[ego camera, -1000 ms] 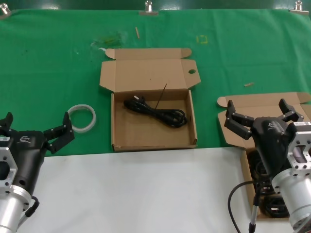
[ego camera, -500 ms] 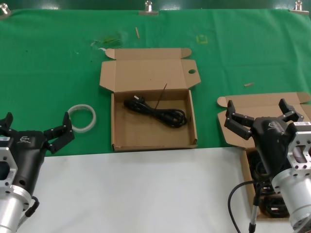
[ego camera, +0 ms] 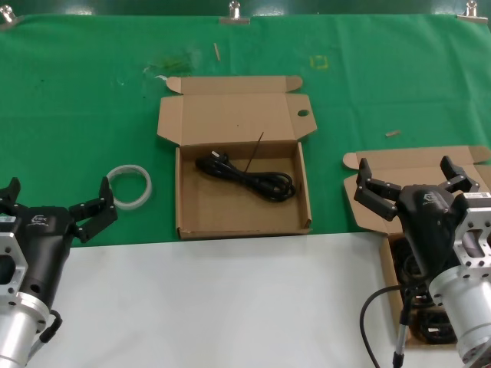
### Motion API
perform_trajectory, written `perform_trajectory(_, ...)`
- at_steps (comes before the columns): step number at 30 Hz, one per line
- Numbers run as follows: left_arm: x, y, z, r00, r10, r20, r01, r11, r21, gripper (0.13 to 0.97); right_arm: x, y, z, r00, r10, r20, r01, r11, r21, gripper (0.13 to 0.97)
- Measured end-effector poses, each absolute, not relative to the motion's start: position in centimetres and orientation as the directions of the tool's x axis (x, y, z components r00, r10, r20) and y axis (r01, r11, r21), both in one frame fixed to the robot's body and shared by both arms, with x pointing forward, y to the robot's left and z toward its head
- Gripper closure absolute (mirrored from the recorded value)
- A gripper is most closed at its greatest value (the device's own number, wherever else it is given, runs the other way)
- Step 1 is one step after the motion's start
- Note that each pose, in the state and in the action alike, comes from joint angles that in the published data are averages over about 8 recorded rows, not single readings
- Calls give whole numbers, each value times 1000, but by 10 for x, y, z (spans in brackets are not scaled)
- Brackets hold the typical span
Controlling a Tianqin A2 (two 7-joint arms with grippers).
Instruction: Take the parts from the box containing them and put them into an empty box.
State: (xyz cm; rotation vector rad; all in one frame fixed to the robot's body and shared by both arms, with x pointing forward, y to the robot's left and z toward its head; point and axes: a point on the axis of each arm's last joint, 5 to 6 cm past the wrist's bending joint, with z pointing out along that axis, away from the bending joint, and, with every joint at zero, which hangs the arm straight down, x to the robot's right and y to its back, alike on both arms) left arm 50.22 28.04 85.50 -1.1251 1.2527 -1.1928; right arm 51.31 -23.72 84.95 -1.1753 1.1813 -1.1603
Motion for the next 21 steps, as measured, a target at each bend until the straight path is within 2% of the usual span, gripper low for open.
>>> perform_trajectory(21,502,280,855,-35,-997,-71,22,70,-997,132,513,-237,850,40,-998,-44,26,45,-999,130)
